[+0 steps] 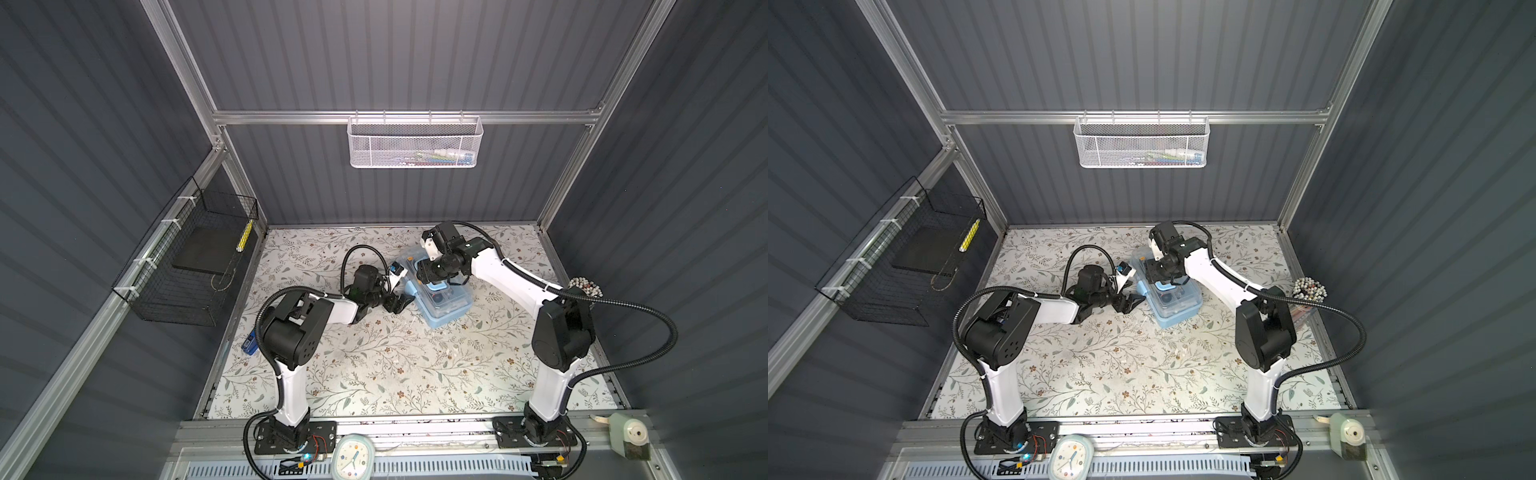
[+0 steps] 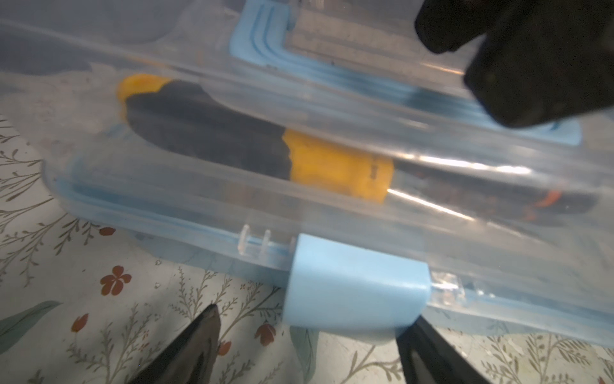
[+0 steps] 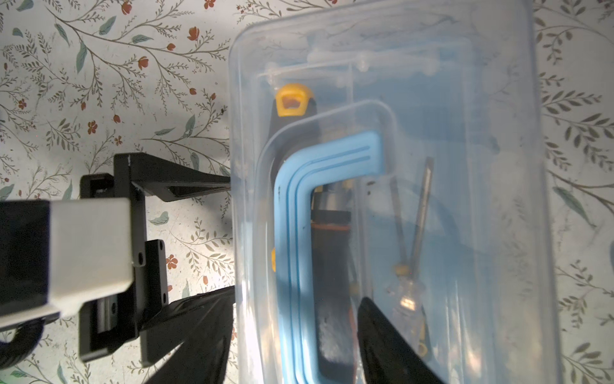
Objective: Pack the tool kit
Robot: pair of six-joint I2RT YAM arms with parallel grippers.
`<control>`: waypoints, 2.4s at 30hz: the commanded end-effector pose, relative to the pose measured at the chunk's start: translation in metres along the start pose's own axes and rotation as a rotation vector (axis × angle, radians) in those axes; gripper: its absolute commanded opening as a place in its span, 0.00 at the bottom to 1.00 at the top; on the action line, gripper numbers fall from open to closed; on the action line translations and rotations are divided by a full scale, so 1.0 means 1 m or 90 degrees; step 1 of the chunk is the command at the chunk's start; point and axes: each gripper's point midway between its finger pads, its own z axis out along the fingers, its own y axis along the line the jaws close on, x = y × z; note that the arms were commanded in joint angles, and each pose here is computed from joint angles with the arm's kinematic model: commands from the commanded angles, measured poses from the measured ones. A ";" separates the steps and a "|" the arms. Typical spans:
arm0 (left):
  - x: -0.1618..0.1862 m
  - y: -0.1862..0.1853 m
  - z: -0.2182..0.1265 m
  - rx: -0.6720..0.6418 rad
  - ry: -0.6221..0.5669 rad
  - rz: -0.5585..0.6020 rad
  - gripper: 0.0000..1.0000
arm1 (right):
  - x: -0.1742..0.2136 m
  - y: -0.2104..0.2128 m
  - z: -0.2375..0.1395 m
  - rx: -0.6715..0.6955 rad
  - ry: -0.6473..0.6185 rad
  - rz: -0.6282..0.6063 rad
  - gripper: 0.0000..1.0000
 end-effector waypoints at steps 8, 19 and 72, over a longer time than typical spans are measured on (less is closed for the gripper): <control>0.004 -0.004 -0.008 0.008 0.008 -0.015 0.84 | -0.011 -0.009 -0.016 0.028 -0.020 0.000 0.57; 0.007 -0.005 -0.015 -0.006 0.012 -0.018 0.83 | -0.010 -0.004 -0.013 0.008 -0.014 -0.001 0.58; -0.004 0.020 -0.003 -0.182 0.089 -0.070 0.22 | 0.017 -0.014 0.018 -0.017 0.049 0.034 0.37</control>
